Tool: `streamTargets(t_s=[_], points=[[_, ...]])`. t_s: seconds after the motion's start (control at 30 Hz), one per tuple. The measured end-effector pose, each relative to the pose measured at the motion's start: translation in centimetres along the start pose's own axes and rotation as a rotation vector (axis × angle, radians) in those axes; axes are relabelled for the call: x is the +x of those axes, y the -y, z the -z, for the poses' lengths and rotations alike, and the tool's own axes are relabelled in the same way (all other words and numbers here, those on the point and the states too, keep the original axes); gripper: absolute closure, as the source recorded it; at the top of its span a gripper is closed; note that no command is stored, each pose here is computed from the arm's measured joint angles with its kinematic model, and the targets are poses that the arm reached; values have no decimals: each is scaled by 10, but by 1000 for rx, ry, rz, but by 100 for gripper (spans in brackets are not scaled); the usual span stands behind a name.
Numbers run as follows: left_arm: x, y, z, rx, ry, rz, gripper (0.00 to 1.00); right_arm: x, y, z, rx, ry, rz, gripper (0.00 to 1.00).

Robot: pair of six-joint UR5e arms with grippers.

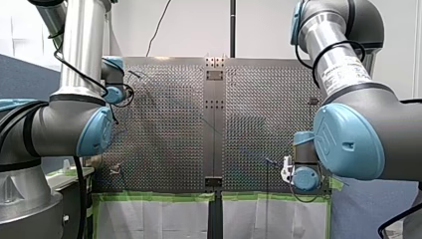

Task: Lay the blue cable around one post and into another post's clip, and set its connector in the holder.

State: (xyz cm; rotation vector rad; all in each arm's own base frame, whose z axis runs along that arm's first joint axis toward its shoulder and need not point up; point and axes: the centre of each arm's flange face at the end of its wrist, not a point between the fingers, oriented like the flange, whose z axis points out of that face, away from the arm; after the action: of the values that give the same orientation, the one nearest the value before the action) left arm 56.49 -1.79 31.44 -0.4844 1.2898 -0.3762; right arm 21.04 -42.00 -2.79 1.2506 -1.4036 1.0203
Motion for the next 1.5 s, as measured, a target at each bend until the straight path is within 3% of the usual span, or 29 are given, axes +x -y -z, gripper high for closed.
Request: streamTargets(t_s=[0.13, 0.3, 0.5, 0.67, 0.93, 1.23, 1.5], points=[[-1, -1, 0, -2, 1, 0, 19, -19, -5, 9, 4, 27, 9, 100], [0, -1, 0, -2, -1, 0, 19, -34, -3, 4, 32, 38, 4, 100], [1, 0, 1, -1, -5, 0, 19, -45, 3, -13, 69, 13, -43, 100], [2, 3, 1, 2, -9, 2, 19, -54, 5, -34, 100, -12, -100, 100], [4, 5, 2, 5, -15, 3, 19, -73, -7, -70, 116, -23, -181, 100], [7, 8, 3, 4, -21, 3, 19, -82, -36, -85, 118, -23, -199, 100], [10, 14, 6, 6, -30, -1, 19, -80, -59, -83, 121, -36, -201, 100]])
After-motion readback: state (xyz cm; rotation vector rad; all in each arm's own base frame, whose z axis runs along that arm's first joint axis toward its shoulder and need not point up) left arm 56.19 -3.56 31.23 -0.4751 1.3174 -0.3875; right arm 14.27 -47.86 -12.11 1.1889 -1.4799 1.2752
